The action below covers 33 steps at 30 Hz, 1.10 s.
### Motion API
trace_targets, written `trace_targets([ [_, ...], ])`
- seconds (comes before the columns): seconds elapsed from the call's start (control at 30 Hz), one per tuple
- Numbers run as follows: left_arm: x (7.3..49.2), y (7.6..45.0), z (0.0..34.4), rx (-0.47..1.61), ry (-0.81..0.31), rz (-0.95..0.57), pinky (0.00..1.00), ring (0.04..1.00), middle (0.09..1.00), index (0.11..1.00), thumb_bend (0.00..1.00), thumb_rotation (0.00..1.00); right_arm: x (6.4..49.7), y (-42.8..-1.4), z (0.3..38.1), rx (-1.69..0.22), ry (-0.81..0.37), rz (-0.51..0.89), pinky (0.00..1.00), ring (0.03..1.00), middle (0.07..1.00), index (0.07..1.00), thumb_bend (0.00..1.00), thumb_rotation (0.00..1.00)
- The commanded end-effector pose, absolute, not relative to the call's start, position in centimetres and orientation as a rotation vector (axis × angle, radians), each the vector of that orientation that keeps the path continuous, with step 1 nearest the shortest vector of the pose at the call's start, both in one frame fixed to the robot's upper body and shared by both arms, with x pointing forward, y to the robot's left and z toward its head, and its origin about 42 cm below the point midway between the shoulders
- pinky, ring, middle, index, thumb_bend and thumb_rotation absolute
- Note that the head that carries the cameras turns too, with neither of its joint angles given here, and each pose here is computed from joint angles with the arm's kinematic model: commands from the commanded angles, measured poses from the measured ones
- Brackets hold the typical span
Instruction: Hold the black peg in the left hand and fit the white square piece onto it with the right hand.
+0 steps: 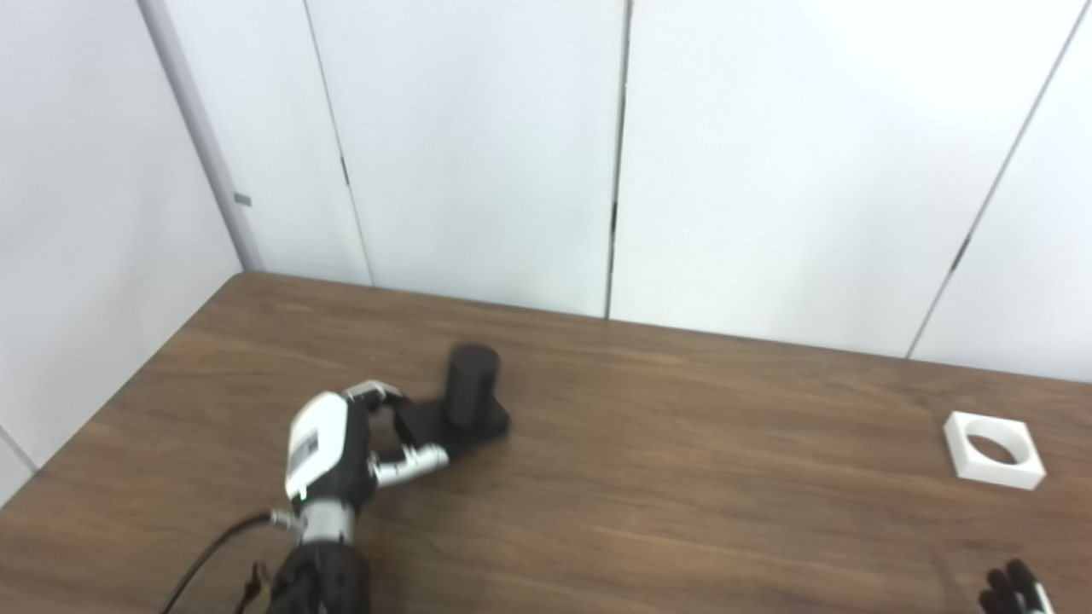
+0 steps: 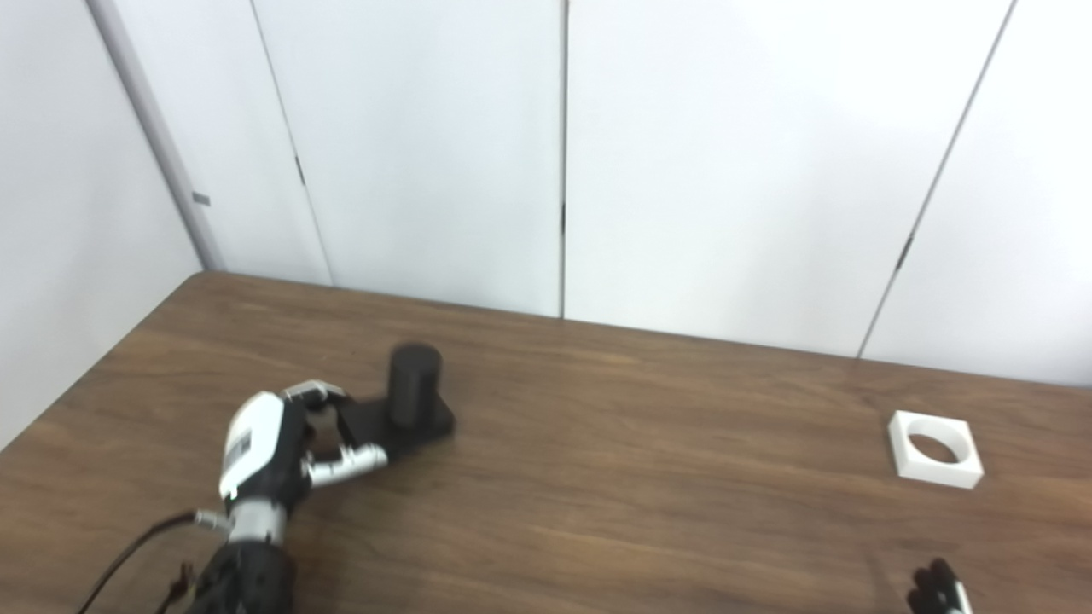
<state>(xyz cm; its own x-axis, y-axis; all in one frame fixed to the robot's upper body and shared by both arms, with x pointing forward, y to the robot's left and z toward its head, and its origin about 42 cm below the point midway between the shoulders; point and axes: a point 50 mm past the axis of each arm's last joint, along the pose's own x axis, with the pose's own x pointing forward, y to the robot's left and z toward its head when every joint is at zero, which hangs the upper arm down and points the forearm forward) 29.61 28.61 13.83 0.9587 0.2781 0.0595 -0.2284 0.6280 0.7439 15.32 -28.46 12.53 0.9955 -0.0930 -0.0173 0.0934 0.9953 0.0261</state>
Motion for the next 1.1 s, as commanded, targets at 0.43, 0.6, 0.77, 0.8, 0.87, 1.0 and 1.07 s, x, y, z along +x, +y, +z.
trace_targets([
  [0.43, 21.5, 21.5, 13.6, 0.701, -0.053, -0.221, 0.75, 0.843, 0.779, 0.486, 0.52, 0.05, 15.4, -26.2, 15.5, 0.023, -0.033, -0.083, 1.00, 1.000, 0.952, 1.000, 0.45, 1.00],
  [0.6, 20.7, 20.9, 13.0, 0.687, -0.067, -0.352, 0.75, 0.856, 0.781, 0.485, 0.52, 0.05, 15.3, -25.9, 15.7, -0.001, -0.035, -0.096, 1.00, 1.000, 0.929, 1.000, 0.45, 1.00],
  [0.77, 20.2, 20.4, 12.3, 0.691, -0.076, -0.458, 0.75, 0.858, 0.775, 0.485, 0.52, 0.05, 15.4, -25.6, 15.9, -0.008, -0.030, -0.109, 1.00, 0.984, 0.912, 0.993, 0.48, 1.00],
  [0.8, 20.1, 20.3, 12.1, 0.700, -0.078, -0.478, 0.75, 0.854, 0.772, 0.484, 0.52, 0.05, 15.4, -25.6, 16.0, -0.009, -0.026, -0.111, 1.00, 0.980, 0.907, 0.990, 0.48, 1.00],
  [0.87, 20.1, 20.1, 12.1, 0.719, -0.083, -0.508, 0.74, 0.850, 0.769, 0.484, 0.52, 0.05, 15.4, -25.5, 16.1, -0.008, -0.024, -0.108, 1.00, 0.985, 0.905, 0.994, 0.48, 1.00],
  [1.0, 20.2, 20.1, 11.9, 0.802, -0.112, -0.534, 0.75, 0.849, 0.768, 0.484, 0.52, 0.05, 15.5, -25.5, 16.3, -0.004, -0.027, -0.108, 1.00, 0.984, 0.903, 0.995, 0.47, 1.00],
  [1.07, 20.2, 20.0, 11.8, 0.862, -0.128, -0.533, 0.79, 0.836, 0.762, 0.484, 0.52, 0.05, 15.5, -25.5, 16.3, -0.012, -0.027, -0.114, 1.00, 0.972, 0.894, 0.991, 0.47, 1.00],
])
